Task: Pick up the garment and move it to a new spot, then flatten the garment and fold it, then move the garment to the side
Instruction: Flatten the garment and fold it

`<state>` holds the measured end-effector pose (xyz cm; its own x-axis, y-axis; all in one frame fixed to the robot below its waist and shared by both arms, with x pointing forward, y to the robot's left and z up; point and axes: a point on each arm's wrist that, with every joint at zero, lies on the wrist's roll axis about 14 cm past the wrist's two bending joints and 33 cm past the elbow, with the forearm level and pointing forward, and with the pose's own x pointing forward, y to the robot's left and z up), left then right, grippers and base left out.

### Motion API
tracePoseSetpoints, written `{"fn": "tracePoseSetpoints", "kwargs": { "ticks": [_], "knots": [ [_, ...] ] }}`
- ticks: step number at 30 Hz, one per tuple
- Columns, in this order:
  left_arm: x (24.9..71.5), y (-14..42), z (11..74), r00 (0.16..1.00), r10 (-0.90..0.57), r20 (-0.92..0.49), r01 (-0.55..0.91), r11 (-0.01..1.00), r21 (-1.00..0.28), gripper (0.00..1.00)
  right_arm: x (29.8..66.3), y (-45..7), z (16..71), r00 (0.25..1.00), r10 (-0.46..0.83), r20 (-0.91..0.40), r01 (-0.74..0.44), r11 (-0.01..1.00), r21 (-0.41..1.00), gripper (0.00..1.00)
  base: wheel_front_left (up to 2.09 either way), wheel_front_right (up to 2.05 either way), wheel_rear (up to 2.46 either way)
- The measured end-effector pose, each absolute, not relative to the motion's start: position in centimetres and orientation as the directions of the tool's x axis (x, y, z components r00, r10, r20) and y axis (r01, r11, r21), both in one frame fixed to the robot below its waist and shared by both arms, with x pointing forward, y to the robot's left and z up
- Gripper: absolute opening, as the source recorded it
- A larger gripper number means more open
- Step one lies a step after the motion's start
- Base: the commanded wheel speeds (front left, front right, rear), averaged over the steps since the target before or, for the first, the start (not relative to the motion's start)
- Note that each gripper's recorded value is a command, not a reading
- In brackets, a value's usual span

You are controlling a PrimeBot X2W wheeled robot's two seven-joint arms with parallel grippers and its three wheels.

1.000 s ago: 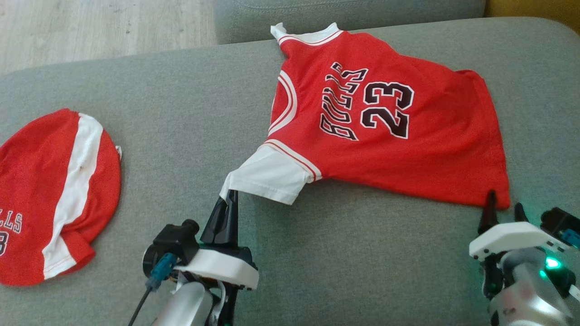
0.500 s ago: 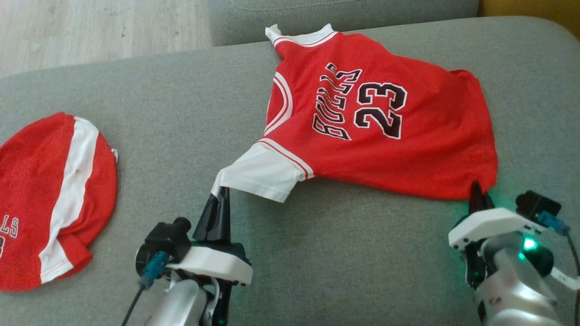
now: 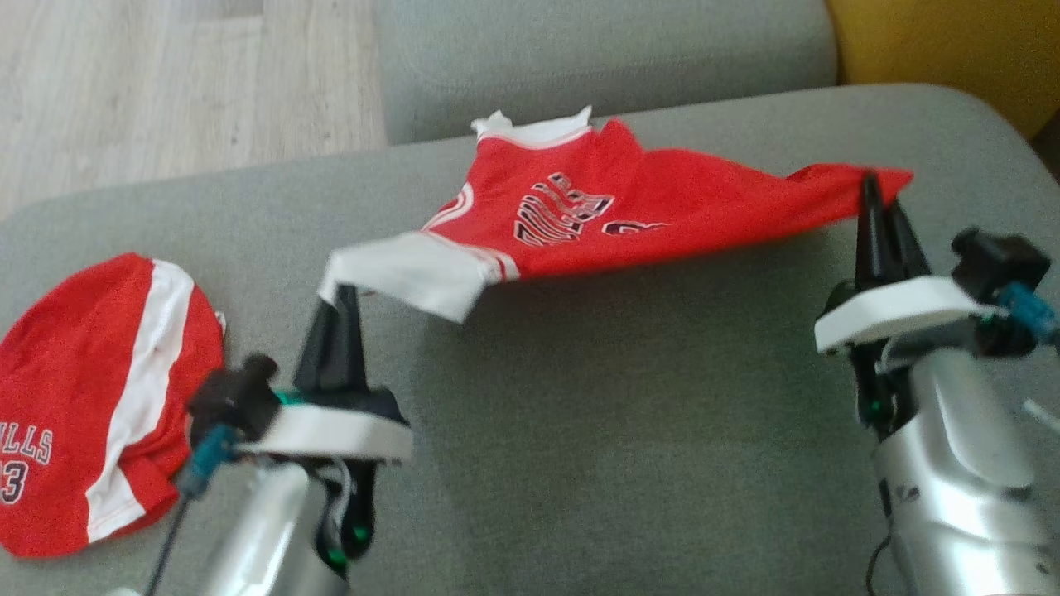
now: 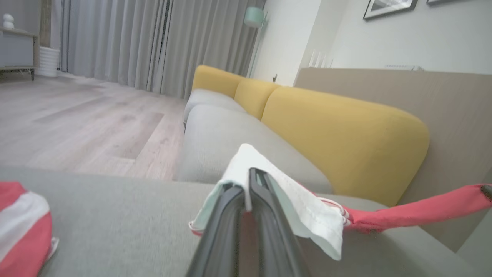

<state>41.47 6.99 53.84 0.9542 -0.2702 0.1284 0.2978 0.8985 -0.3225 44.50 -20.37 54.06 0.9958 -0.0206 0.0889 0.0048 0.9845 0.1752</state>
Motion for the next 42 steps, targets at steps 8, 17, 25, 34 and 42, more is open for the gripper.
{"fn": "tracePoseSetpoints", "kwargs": {
  "ticks": [8, 17, 25, 34, 42],
  "knots": [
    [41.7, 7.9, 68.1, 0.840, -0.266, 0.473, 0.411, 0.880, -0.236, 0.00, 43.3, -20.2, 66.4, 0.937, 0.078, 0.342, -0.096, 0.995, 0.034, 0.00, 0.00, 0.00, 0.00],
    [36.4, 8.7, 79.9, 0.675, -0.266, 0.688, 0.519, 0.834, -0.187, 0.00, 38.3, -21.1, 75.9, 0.867, 0.139, 0.478, -0.093, 0.988, -0.120, 0.00, 0.00, 0.00, 0.00],
    [34.6, 8.8, 82.9, 0.662, -0.310, 0.682, 0.584, 0.784, -0.211, 0.00, 36.5, -22.4, 78.0, 0.902, 0.099, 0.421, -0.048, 0.991, -0.128, 0.00, 0.00, 0.00, 0.00],
    [44.9, 7.4, 79.8, 0.777, -0.388, 0.495, 0.524, 0.835, -0.168, 0.00, 43.6, -21.0, 72.4, 0.978, 0.115, 0.173, -0.116, 0.993, -0.004, 0.00, 0.00, 0.00, 0.00],
    [57.7, 7.9, 83.0, 0.790, -0.344, 0.508, 0.426, 0.903, -0.051, 0.00, 55.7, -20.5, 76.1, 0.964, 0.117, 0.241, -0.078, 0.983, -0.167, 0.00, 0.00, 0.00, 0.00]
  ]
}}
